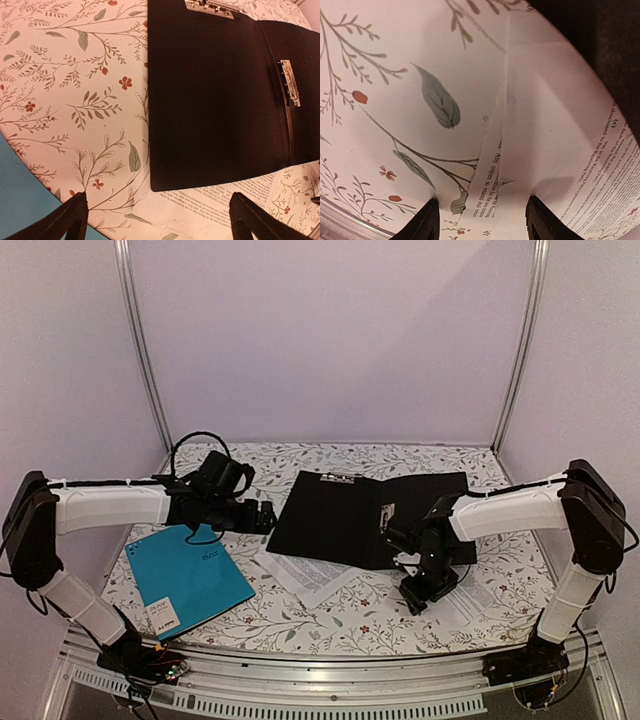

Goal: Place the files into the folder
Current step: Move the file to the corner of the board.

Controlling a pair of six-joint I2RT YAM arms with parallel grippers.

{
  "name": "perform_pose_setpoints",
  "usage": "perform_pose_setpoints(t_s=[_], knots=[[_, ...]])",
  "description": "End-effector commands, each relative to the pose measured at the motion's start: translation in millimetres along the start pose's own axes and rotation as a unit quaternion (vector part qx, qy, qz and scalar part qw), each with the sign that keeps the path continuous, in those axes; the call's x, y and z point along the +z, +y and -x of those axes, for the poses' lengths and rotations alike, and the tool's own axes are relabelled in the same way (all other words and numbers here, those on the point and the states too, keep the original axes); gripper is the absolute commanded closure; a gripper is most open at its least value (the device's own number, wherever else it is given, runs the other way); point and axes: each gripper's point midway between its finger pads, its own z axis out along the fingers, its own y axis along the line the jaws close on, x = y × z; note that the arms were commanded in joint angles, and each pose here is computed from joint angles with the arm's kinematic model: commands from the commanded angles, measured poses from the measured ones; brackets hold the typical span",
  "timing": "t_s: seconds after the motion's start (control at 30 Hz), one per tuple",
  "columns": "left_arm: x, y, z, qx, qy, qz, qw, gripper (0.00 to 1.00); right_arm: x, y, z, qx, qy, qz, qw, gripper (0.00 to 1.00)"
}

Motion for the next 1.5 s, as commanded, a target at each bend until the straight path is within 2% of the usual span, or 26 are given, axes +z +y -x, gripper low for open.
perform_pose_setpoints(t_s=[0.0, 0.23, 0.63, 0.73, 0.8, 0.9, 1.03, 1.17, 1.47], knots=[[-6.8, 2.1, 4.1, -0.008, -0.012, -0.004, 1.000, 0.02, 17.5, -5.3, -21.8, 0.012, 0.066, 0.010, 0.998, 0.44], [-7.0, 0.8, 4.6, -0.010, -0.012, -0.007, 1.000, 0.02, 18.3, -2.9, -25.9, 0.009, 0.080, 0.023, 0.996, 0.64], [-4.7, 1.0, 2.6, -0.010, -0.007, -0.007, 1.000, 0.02, 13.5, -3.6, -27.4, 0.008, 0.077, 0.012, 0.997, 0.85], [-4.4, 0.1, 2.5, -0.012, -0.006, -0.009, 1.000, 0.01, 10.1, 12.9, -29.0, -0.018, 0.074, 0.029, 0.997, 0.81], [-4.5, -0.6, 2.9, -0.012, -0.007, -0.011, 1.000, 0.01, 6.7, 20.7, -29.4, -0.037, 0.067, 0.030, 0.997, 0.68], [-3.9, -1.0, 2.8, -0.013, -0.007, -0.012, 1.000, 0.02, 1.0, 22.5, -28.1, -0.041, 0.055, 0.032, 0.997, 0.56], [-3.9, -0.8, 2.0, -0.014, -0.006, -0.012, 1.000, 0.02, -4.1, 24.9, -27.7, -0.045, 0.046, 0.038, 0.997, 0.49], [-4.5, 0.5, 0.6, -0.015, -0.006, -0.010, 1.000, 0.02, 1.0, 25.8, -30.9, -0.057, 0.049, 0.016, 0.997, 0.50], [-3.7, 2.1, -2.6, -0.017, -0.003, -0.009, 1.000, 0.02, 14.5, 44.9, -27.3, -0.098, 0.048, -0.038, 0.993, 0.68]])
